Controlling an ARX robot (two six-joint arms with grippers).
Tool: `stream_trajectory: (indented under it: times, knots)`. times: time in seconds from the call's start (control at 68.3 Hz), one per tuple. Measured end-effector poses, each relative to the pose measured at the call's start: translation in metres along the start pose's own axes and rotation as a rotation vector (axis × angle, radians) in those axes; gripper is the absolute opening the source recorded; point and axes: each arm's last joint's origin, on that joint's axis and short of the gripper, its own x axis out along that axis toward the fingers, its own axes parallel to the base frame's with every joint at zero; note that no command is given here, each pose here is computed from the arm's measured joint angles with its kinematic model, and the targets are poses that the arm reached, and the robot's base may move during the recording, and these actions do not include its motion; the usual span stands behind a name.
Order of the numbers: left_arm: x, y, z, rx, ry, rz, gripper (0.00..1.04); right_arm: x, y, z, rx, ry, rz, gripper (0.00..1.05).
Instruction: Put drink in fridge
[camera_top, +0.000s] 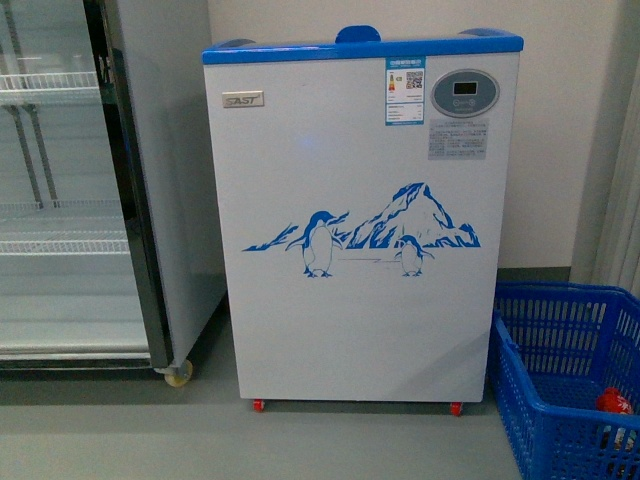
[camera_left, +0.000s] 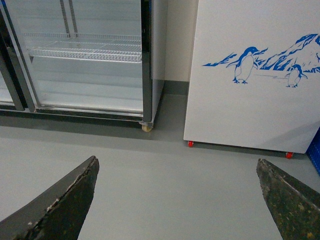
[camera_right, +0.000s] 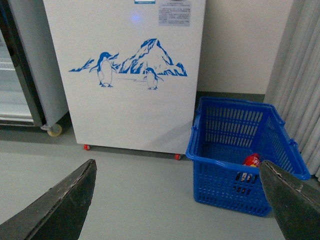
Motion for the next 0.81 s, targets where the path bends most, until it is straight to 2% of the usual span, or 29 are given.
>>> stream_trajectory:
  times: [0.805]
  knots:
    - [0.0000,0.0000,0.0000,0.000,0.000,0.000,0.97,0.0000,0.0000,0.0000,0.000,0.000,0.000,0.98]
